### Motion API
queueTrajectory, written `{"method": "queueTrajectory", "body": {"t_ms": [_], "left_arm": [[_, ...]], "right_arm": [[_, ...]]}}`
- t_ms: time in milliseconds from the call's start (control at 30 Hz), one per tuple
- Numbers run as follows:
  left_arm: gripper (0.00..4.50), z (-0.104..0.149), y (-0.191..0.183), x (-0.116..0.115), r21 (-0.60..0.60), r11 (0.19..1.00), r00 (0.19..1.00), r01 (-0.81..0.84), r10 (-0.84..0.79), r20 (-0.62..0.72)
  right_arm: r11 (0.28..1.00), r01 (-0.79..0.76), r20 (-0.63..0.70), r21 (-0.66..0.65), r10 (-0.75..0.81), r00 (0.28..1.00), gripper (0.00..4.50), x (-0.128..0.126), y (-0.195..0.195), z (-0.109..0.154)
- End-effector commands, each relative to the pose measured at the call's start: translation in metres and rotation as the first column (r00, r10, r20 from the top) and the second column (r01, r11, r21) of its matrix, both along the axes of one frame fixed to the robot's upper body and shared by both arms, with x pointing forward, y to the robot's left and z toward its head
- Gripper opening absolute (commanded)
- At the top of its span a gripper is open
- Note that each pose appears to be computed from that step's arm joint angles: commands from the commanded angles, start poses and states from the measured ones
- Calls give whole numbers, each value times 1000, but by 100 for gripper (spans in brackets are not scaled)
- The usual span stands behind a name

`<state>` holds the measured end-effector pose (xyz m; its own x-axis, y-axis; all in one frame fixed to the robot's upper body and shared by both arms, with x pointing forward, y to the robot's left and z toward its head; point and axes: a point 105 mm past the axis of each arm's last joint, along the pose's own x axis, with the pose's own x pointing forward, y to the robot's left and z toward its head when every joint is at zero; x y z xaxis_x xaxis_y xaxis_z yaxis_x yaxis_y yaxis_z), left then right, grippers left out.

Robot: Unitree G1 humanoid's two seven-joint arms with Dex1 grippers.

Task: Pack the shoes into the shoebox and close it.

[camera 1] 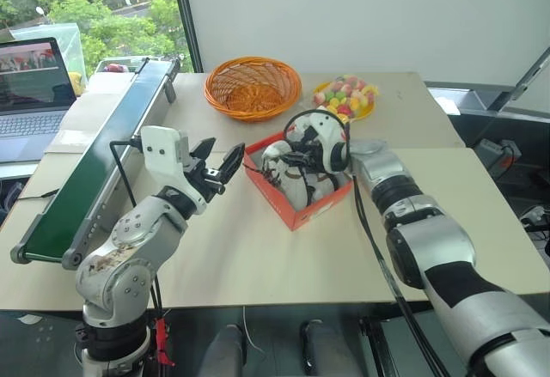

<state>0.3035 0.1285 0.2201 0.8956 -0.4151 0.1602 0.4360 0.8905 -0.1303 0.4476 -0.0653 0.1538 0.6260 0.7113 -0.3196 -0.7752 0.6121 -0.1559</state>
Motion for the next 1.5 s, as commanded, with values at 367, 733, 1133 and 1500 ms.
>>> {"method": "queueTrajectory", "body": {"t_ms": [367,733,1133,1500], "left_arm": [[328,14,-8,2,38,997,995,70,-73,70],[328,-17,0,16,202,978,997,53,-42,-59],[328,-31,9,12,238,969,991,67,-38,-126],[328,-17,-23,0,341,858,923,384,-362,-127]], "right_arm": [[954,-8,56,299,-9,998,446,-9,-10,81],[980,-147,78,132,137,987,215,-67,-24,82],[993,-72,28,-89,74,997,4,-77,-71,52],[964,265,-107,-18,-265,958,4,-121,-154,34]]}}
